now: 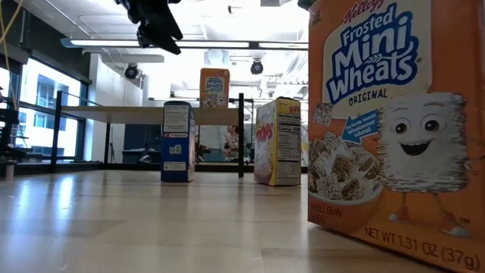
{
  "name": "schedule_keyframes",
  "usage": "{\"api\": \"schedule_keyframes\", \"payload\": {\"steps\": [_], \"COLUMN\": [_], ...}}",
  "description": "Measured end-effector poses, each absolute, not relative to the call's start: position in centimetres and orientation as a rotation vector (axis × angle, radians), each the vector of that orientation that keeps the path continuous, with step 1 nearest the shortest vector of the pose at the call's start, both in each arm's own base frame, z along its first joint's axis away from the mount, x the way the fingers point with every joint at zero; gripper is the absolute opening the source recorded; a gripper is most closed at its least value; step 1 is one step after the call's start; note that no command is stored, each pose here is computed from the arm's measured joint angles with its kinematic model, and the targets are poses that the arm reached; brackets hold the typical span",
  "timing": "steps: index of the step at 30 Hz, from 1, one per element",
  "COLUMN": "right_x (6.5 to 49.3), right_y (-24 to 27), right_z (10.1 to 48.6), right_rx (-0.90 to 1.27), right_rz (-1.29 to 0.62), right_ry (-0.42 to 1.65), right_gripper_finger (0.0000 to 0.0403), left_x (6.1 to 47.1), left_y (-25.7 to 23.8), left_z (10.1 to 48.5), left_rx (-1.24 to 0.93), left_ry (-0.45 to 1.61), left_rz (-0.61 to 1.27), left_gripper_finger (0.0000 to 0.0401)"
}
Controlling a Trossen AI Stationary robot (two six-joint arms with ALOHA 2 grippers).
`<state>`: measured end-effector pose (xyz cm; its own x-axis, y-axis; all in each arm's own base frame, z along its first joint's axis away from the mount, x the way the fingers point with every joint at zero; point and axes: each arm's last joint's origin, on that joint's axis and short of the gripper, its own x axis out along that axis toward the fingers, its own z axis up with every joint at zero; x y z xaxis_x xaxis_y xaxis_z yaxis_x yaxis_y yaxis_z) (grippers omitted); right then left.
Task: Stack cereal on shelf
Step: Put the middle blue cereal box on the shelf
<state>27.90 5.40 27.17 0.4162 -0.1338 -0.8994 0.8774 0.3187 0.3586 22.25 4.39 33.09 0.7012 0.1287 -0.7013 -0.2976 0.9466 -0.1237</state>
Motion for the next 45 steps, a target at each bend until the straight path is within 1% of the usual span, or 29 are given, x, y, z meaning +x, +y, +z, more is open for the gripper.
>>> {"api": "schedule_keyframes", "payload": {"steps": [7,14,21,45], "right_x": [28.0,27.9,28.8,29.7], "right_y": [6.3,6.8,7.3,7.5], "right_z": [26.7,26.7,25.4,24.0], "right_rx": [1.046,1.064,1.056,1.041], "right_rz": [-0.812,-0.836,-0.84,-0.859], "right_ry": [0.911,0.879,0.917,0.936], "right_gripper_finger": [0.0261,0.0261,0.0261,0.0261], "left_x": [22.3,22.3,22.3,22.3], "left_y": [4.4,4.4,4.4,4.4], "left_z": [33.1,33.1,33.1,33.1], "left_rx": [-0.227,-0.225,-0.225,-0.225], "left_ry": [0.76,0.761,0.76,0.762], "left_rz": [0.236,0.235,0.234,0.234], "left_gripper_finger": [0.0216,0.0216,0.0216,0.0216]}}
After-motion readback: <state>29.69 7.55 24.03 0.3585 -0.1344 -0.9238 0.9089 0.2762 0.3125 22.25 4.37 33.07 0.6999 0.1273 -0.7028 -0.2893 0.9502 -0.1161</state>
